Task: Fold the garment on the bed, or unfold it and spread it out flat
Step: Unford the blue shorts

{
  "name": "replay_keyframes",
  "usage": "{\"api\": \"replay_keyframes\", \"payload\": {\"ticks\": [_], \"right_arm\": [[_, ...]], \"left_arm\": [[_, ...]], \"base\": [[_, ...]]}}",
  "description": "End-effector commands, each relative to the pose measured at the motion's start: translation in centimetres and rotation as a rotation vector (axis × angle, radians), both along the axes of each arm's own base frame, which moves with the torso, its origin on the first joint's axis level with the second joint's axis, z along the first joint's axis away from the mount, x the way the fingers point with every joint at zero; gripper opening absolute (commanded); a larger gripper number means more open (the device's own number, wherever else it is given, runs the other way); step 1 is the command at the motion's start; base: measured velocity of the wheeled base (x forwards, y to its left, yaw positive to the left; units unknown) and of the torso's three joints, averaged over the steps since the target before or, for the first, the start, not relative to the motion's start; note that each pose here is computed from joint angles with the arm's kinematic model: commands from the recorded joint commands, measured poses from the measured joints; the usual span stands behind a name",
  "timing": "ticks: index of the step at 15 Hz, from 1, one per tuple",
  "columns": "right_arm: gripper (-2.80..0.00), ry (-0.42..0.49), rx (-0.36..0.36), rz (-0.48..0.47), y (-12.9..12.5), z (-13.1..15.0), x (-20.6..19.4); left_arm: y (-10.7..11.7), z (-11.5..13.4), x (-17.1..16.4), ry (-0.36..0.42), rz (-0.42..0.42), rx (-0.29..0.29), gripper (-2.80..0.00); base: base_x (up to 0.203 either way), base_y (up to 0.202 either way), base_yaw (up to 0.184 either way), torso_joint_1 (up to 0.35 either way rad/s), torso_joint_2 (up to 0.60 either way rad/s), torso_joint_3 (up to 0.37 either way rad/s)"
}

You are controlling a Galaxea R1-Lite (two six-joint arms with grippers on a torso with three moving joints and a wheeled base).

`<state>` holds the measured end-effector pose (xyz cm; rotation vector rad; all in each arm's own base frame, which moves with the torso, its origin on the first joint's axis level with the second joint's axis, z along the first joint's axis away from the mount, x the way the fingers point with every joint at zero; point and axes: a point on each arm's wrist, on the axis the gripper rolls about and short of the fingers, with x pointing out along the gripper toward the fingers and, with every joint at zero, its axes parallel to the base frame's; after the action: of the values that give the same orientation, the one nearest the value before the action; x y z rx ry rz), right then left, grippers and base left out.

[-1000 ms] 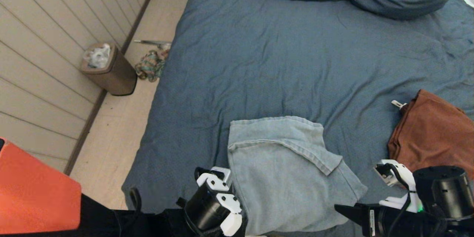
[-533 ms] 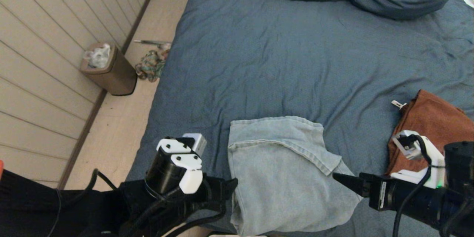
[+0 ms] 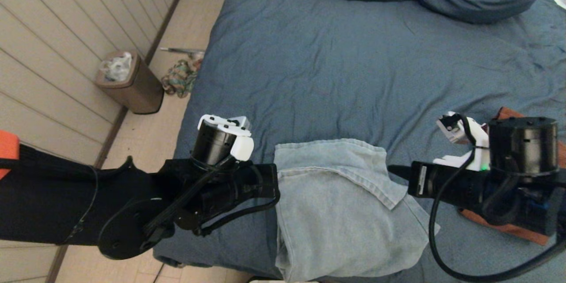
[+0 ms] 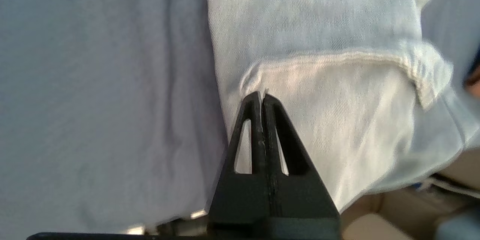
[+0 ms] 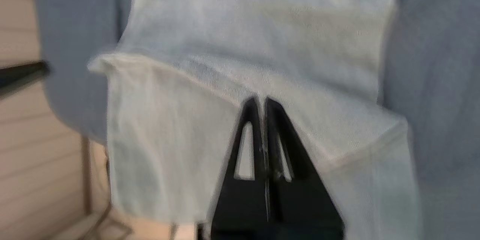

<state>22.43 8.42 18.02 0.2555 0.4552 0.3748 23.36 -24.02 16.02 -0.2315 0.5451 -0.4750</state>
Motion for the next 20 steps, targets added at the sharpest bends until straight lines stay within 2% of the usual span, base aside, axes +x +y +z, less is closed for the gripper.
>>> {"api": "replay_keyframes", "payload": {"ticks": [1, 3, 6, 7, 8, 9, 18, 20], "right_arm": [[-2.80, 0.022, -0.003, 0.017, 1.4, -0.2, 2.4], [-2.80, 0.047, -0.010, 0.037, 2.1, 0.4, 2.4], [-2.80, 0.054, 0.012, 0.018, 1.9, 0.6, 2.2], [0.00, 0.047, 0.014, 0.016, 1.8, 0.8, 2.1], [0.00, 0.043, 0.013, 0.017, 1.8, 0.8, 2.0], [0.00, 0.047, 0.011, 0.021, 1.9, 0.7, 1.9], [0.00, 0.064, 0.005, 0.031, 2.0, 0.1, 2.0], [0.00, 0.067, 0.004, 0.031, 1.9, 0.0, 1.9]], "left_arm": [[-1.6, -1.6, 1.6, 0.032, 0.003, 0.029, -2.80], [-2.2, -2.0, 2.1, 0.036, 0.003, 0.033, -2.80], [-2.3, -1.8, 2.2, 0.029, 0.003, 0.026, -2.80], [-2.2, -1.7, 2.2, 0.028, 0.002, 0.026, -2.80], [-2.3, -1.8, 2.2, 0.031, 0.004, 0.028, -2.80], [-2.2, -2.0, 2.1, 0.034, 0.002, 0.032, 0.00], [-2.3, -2.2, 2.1, 0.039, 0.002, 0.027, 0.00], [-2.7, -2.9, 2.4, 0.050, 0.001, 0.037, 0.00]], "base": [[0.000, 0.000, 0.000, 0.000, 0.00, 0.000], [0.000, 0.000, 0.000, 0.000, 0.00, 0.000], [0.000, 0.000, 0.000, 0.000, 0.00, 0.000], [0.000, 0.000, 0.000, 0.000, 0.00, 0.000], [0.000, 0.000, 0.000, 0.000, 0.00, 0.000], [0.000, 0.000, 0.000, 0.000, 0.00, 0.000], [0.000, 0.000, 0.000, 0.000, 0.00, 0.000], [0.000, 0.000, 0.000, 0.000, 0.00, 0.000]]}}
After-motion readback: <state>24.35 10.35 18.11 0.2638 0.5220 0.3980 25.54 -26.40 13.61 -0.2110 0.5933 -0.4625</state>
